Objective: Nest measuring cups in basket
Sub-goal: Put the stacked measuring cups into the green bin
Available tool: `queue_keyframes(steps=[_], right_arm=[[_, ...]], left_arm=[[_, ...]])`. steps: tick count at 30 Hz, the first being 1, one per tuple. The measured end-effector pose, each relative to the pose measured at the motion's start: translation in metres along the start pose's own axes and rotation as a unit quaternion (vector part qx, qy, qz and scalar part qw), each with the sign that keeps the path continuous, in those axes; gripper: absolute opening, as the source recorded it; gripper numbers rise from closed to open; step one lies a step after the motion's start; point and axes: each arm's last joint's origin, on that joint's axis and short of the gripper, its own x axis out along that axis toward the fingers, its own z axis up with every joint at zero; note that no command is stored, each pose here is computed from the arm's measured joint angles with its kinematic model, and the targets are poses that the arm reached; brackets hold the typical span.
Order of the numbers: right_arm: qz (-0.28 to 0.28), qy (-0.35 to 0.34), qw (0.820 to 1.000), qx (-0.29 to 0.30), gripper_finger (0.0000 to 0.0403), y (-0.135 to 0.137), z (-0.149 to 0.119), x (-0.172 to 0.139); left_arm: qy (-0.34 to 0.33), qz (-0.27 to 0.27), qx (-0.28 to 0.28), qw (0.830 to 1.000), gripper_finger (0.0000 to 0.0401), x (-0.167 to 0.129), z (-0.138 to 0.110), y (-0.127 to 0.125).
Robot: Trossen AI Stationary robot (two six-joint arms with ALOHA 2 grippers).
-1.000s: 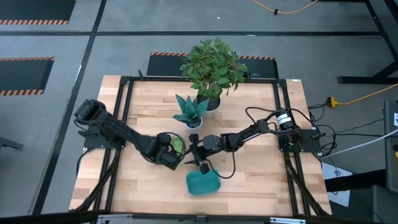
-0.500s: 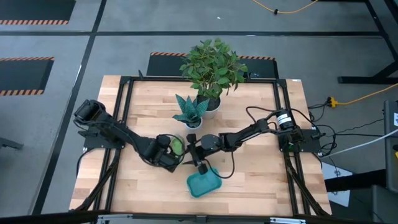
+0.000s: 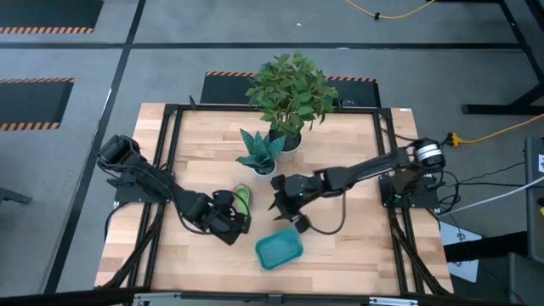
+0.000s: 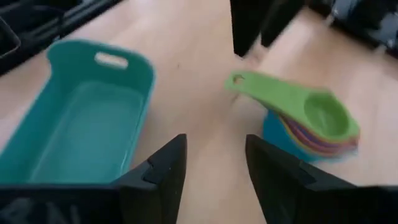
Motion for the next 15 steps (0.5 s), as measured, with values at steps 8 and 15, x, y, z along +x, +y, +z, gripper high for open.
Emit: queue_keyframes(steps=[8, 15], right_arm=[[-0.041, 0.113, 0.993, 0.007, 0.0169, 0.005, -0.003, -0.047], [-0.05, 0.121, 0.991, 0.007, 0.0169, 0.006, -0.001, -0.059]], left_arm=[[-0.026, -0.081, -0.043, 0.995, 0.0271, 0.002, 0.01, -0.018], [-0.07, -0.119, -0.075, 0.988, 0.0271, 0.003, 0.018, -0.026]])
